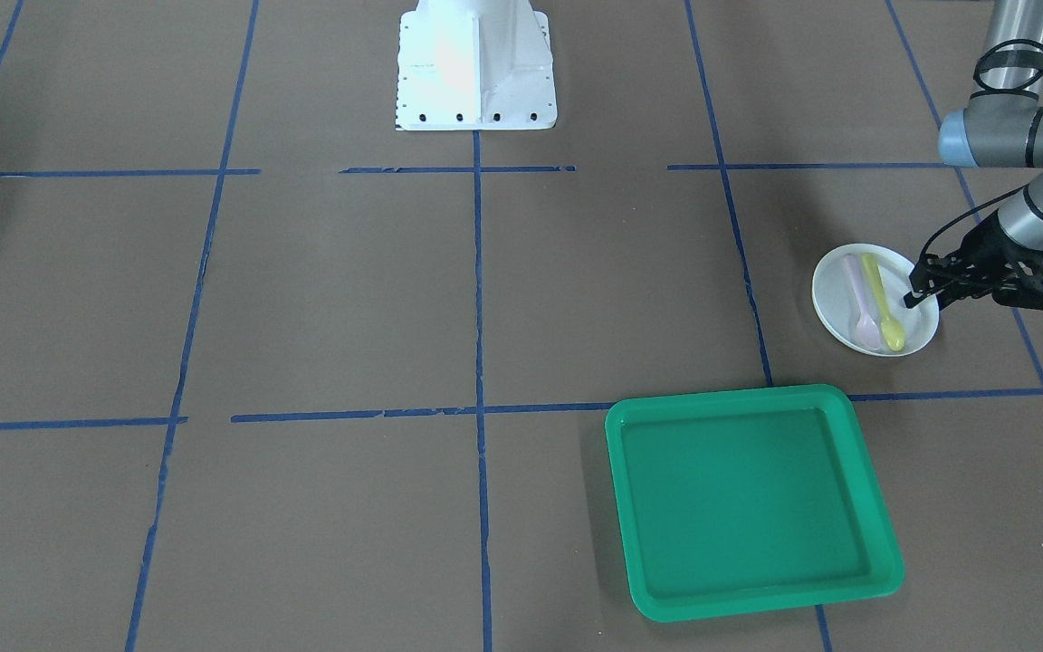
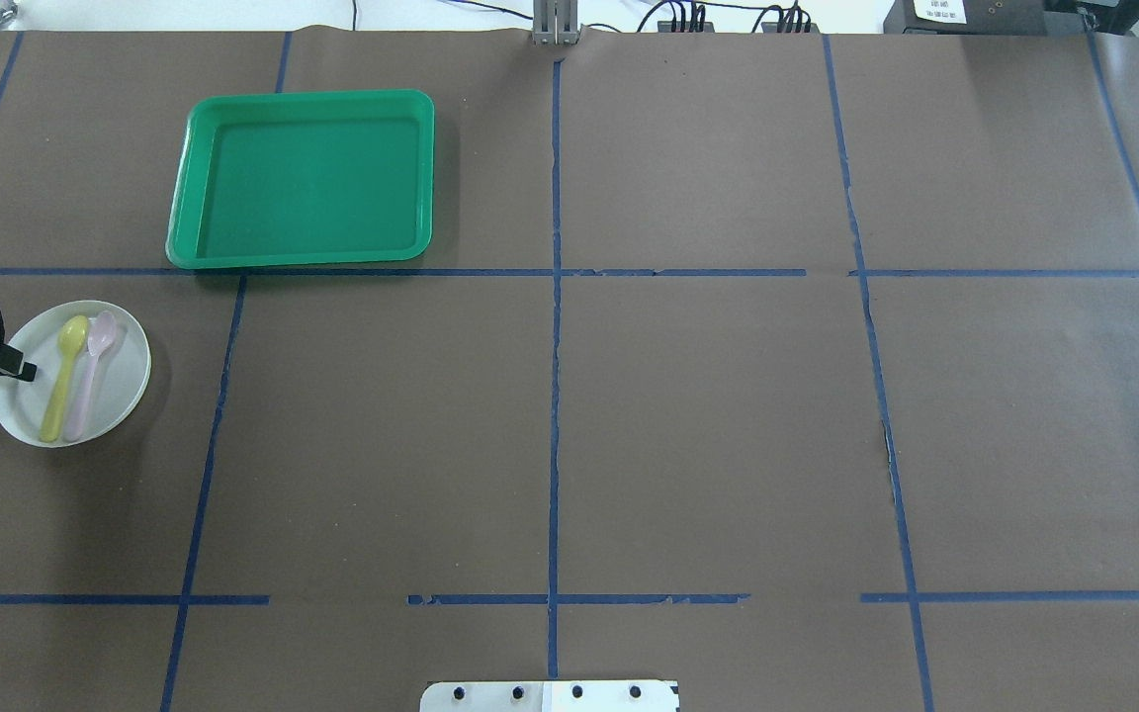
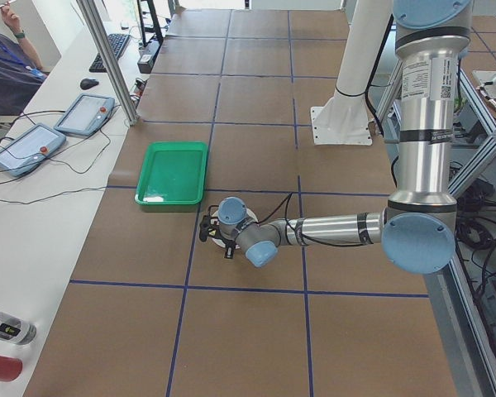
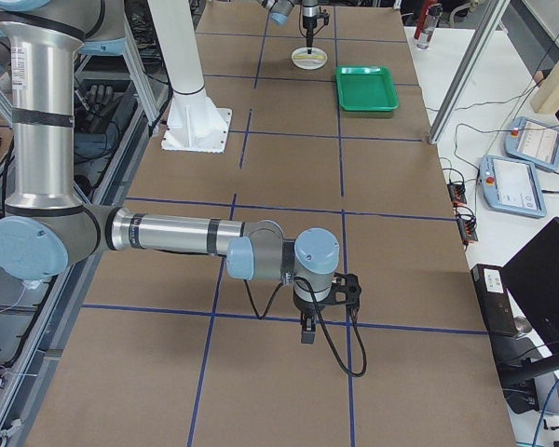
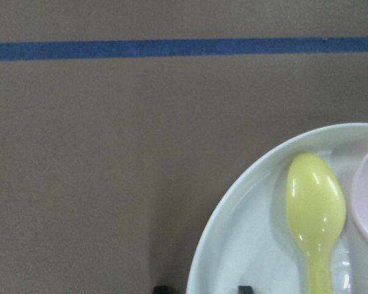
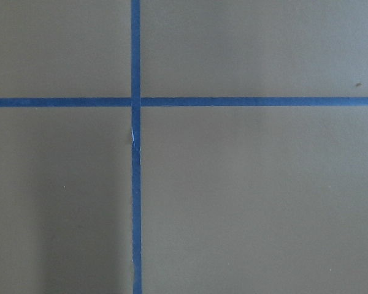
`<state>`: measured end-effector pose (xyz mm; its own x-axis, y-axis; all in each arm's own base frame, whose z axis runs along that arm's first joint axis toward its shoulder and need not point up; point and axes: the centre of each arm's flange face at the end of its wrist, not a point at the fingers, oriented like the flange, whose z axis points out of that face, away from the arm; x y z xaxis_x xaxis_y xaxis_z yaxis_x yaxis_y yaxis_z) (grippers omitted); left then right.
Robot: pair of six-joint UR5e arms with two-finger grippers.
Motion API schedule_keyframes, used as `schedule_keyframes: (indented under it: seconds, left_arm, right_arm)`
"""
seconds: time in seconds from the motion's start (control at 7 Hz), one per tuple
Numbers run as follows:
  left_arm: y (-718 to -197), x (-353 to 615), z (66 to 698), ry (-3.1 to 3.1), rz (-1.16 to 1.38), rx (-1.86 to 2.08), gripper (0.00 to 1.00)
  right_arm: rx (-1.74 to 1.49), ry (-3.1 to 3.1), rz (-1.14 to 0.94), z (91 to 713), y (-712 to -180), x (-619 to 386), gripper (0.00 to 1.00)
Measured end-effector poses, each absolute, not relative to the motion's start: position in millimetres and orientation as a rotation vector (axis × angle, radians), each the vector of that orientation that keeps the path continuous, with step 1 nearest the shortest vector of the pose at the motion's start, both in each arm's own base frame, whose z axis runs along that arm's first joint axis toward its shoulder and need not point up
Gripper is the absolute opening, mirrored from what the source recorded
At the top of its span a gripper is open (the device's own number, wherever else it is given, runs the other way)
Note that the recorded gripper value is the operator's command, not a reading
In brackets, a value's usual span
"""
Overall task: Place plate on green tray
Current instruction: 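Move the left gripper to the white plate's rim and grip it, then lift the white plate with spoons using the left gripper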
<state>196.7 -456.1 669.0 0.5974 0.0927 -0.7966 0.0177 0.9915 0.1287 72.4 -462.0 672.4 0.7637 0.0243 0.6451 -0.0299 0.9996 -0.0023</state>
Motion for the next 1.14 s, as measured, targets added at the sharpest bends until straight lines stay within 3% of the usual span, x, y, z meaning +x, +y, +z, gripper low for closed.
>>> schedule_keyframes:
  seconds: [0.14,1.14]
  left_arm:
    - [-454,195,666,0.933,0.048,0.134,0.00]
    - [-433,142,639,1.173,0.154,0.038,0.00]
  right_arm:
    - [0.009,-0.701,0.029,672,-462,72,1.00]
    - [0.009,-0.701,0.029,672,-462,72,1.00]
